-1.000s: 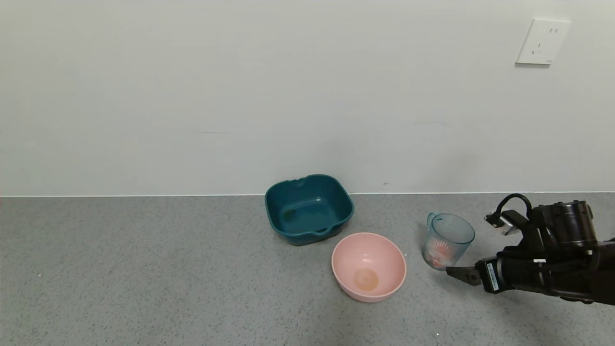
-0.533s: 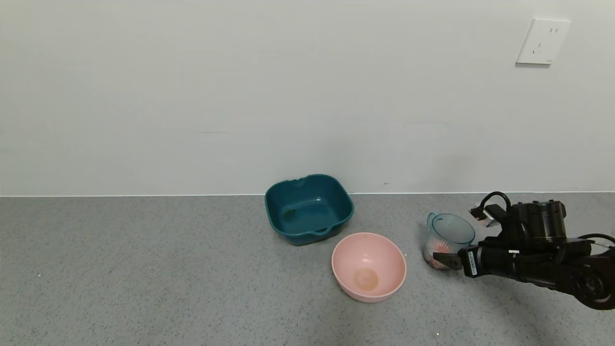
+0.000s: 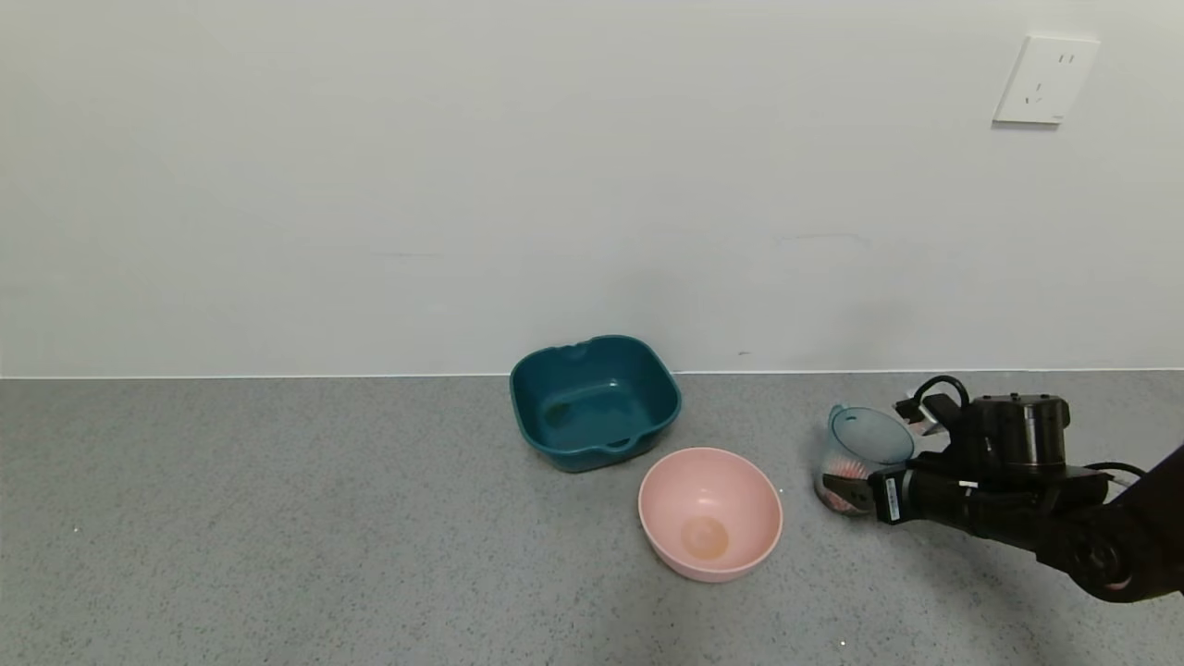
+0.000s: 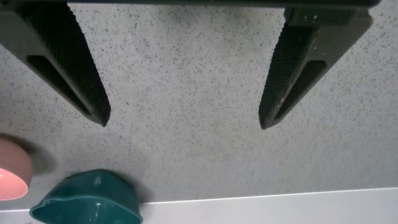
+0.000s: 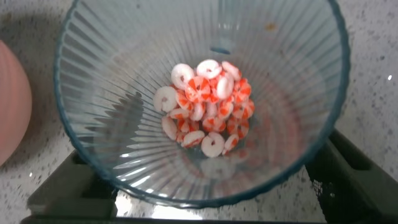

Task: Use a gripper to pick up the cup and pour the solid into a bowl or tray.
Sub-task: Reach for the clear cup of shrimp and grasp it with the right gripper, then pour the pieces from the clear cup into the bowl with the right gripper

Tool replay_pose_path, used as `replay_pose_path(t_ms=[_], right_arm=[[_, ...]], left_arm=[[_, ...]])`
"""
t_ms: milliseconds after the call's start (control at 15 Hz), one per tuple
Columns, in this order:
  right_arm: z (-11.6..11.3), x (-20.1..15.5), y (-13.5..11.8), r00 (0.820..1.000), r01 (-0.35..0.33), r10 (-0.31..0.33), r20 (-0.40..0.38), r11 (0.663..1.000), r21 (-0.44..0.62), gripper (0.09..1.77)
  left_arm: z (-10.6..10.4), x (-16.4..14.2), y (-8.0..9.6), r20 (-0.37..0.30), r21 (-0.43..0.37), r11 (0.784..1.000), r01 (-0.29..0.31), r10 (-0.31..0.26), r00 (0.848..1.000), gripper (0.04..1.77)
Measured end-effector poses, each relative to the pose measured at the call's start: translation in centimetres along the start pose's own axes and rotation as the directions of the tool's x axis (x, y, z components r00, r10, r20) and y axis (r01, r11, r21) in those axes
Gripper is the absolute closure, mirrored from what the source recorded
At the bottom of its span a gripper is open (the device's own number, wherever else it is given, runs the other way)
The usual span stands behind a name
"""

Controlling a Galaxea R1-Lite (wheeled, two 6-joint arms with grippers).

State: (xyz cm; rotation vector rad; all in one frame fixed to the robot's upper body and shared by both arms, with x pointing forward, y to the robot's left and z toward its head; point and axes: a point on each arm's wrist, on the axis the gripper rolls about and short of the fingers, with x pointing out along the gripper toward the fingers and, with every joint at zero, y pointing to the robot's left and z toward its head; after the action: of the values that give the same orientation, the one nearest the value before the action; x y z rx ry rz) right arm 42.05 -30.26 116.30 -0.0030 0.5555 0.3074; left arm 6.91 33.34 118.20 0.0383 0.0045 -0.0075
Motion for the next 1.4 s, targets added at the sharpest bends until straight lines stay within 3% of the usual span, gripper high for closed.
replay_pose_path(t_ms=[533, 1000, 1133, 1400], right_arm=[[-1.2, 1.8, 0.0, 0.989, -0.003, 0.007, 0.145, 0.999, -0.033, 0.15], [-2.5, 2.4, -0.1, 0.992, -0.003, 0.007, 0.126, 1.000, -0.029, 0.15], [-2.4, 2.4, -0.1, 0.990, -0.002, 0.007, 0.140, 0.999, -0.032, 0.46], [-2.3, 2.3, 0.0, 0.986, -0.001, 0.008, 0.166, 0.999, -0.039, 0.55]], left_arm=[[0.0, 0.0, 0.0, 0.000, 0.000, 1.000, 0.000, 0.000, 1.000, 0.09], [0.0, 0.0, 0.0, 0.000, 0.000, 1.000, 0.000, 0.000, 1.000, 0.09], [0.0, 0.0, 0.0, 0.000, 0.000, 1.000, 0.000, 0.000, 1.000, 0.09], [0.0, 0.0, 0.0, 0.000, 0.000, 1.000, 0.000, 0.000, 1.000, 0.09]])
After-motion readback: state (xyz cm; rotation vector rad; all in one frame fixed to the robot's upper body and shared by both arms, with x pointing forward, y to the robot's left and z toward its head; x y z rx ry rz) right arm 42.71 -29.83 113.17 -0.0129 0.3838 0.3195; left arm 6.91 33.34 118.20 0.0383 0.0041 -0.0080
